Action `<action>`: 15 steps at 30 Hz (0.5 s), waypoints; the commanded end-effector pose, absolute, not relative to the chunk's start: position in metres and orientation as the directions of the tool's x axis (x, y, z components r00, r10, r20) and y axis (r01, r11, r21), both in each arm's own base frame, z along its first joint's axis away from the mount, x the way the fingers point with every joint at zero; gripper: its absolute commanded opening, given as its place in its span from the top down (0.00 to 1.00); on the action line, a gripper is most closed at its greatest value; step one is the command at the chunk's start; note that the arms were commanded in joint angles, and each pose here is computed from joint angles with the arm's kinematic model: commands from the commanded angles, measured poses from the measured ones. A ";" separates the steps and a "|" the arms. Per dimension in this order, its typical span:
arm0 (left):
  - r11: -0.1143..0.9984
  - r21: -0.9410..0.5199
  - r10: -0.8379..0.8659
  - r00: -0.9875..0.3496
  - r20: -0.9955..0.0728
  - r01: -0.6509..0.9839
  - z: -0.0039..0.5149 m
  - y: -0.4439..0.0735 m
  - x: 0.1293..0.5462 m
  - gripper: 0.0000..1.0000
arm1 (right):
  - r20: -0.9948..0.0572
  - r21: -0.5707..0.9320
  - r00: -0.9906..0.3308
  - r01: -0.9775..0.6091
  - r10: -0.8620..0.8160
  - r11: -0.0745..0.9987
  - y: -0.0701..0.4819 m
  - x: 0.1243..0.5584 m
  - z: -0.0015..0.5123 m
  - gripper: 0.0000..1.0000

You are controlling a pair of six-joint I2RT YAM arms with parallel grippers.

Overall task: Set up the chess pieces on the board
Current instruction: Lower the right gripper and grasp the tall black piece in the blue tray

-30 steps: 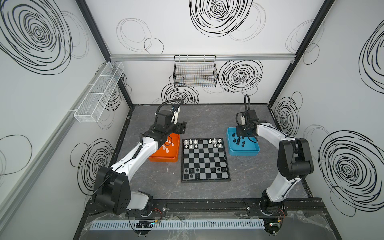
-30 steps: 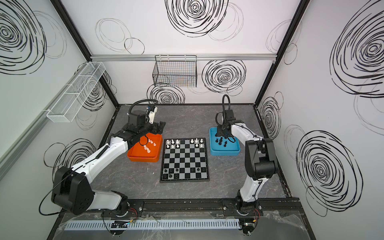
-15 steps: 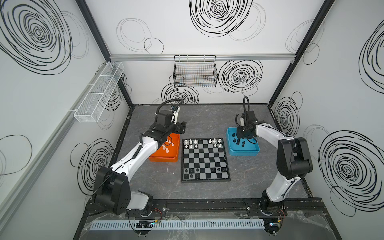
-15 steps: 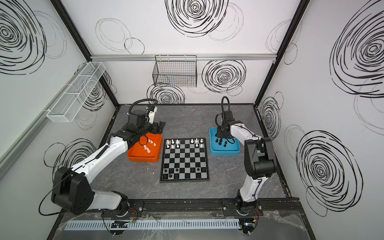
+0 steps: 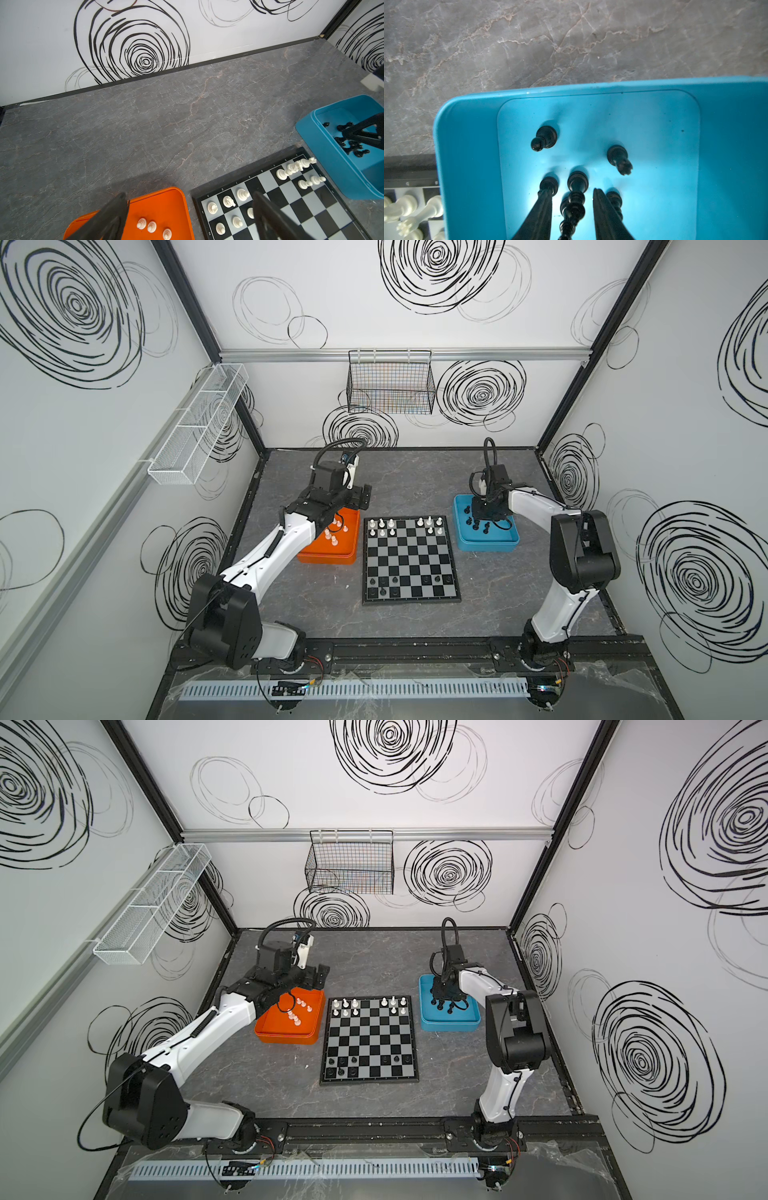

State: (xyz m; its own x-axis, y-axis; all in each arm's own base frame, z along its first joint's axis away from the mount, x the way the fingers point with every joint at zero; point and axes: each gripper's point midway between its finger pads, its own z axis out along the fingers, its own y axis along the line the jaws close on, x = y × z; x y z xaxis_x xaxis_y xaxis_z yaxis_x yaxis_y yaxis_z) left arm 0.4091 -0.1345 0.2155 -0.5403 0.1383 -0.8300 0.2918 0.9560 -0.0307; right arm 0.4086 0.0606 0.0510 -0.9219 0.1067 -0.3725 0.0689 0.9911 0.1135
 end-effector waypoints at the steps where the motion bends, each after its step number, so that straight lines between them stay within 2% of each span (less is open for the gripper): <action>1: 0.959 -0.040 0.114 -0.512 -0.852 0.280 0.233 -0.134 0.415 0.04 | -0.340 0.116 -0.932 0.089 0.124 0.989 0.058 0.399 0.045 0.64; 15: 0.959 -0.048 0.107 -0.512 -0.852 0.280 0.235 -0.135 0.413 0.04 | -0.346 0.111 -0.930 0.093 0.126 0.989 0.056 0.402 0.047 0.71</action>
